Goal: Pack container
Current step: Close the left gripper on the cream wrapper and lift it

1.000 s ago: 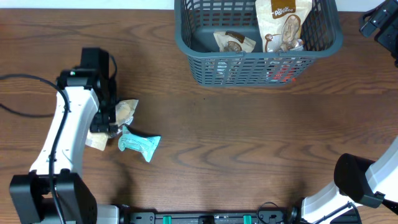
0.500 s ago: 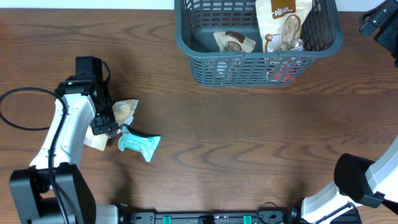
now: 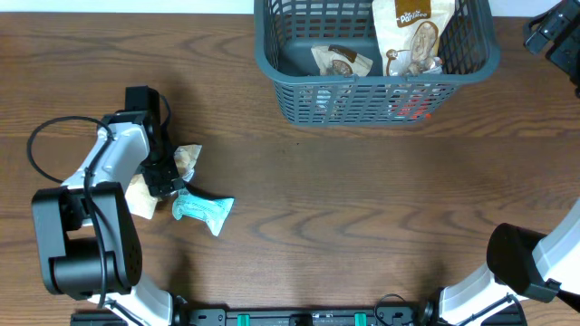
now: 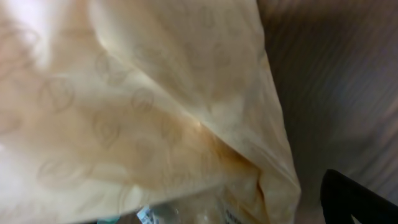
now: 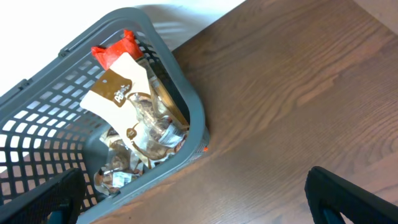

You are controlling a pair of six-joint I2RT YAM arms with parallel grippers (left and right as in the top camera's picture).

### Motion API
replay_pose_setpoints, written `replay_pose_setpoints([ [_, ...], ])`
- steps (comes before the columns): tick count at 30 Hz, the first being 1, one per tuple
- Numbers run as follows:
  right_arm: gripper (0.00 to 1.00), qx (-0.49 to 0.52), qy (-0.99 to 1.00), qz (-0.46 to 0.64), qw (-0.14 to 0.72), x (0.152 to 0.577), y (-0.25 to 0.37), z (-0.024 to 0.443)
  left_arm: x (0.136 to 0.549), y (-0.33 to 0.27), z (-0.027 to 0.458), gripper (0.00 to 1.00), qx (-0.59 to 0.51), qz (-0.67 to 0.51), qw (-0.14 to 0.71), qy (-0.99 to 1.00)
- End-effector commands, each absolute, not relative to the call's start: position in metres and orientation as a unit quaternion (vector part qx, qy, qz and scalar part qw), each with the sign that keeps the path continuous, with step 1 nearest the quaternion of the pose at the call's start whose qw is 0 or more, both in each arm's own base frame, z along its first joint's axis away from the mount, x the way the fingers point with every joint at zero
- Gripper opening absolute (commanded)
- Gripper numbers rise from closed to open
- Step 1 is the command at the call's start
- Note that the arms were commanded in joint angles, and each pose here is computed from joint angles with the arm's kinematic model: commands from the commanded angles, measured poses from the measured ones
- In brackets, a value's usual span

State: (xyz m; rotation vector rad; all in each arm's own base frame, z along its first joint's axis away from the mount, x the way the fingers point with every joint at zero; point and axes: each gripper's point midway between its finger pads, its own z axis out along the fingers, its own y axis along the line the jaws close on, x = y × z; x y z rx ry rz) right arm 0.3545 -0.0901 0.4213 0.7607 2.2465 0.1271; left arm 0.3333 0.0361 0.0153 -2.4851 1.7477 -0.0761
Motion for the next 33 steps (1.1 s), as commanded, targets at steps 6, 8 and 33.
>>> replay_pose_setpoints([
  [6,0.99,0.293,0.88,0.048,0.372,0.354,-0.091,0.42,0.321,0.042,-0.009,0.99,-0.829,0.012,0.032,0.558],
  [8,0.99,0.293,0.88,0.048,0.372,0.354,-0.091,0.42,0.318,0.042,-0.014,0.98,-0.829,0.02,0.026,0.558],
  [33,0.99,0.293,0.879,0.048,0.372,0.354,-0.091,0.42,0.417,0.023,0.132,0.05,-0.525,-0.117,0.208,0.817],
])
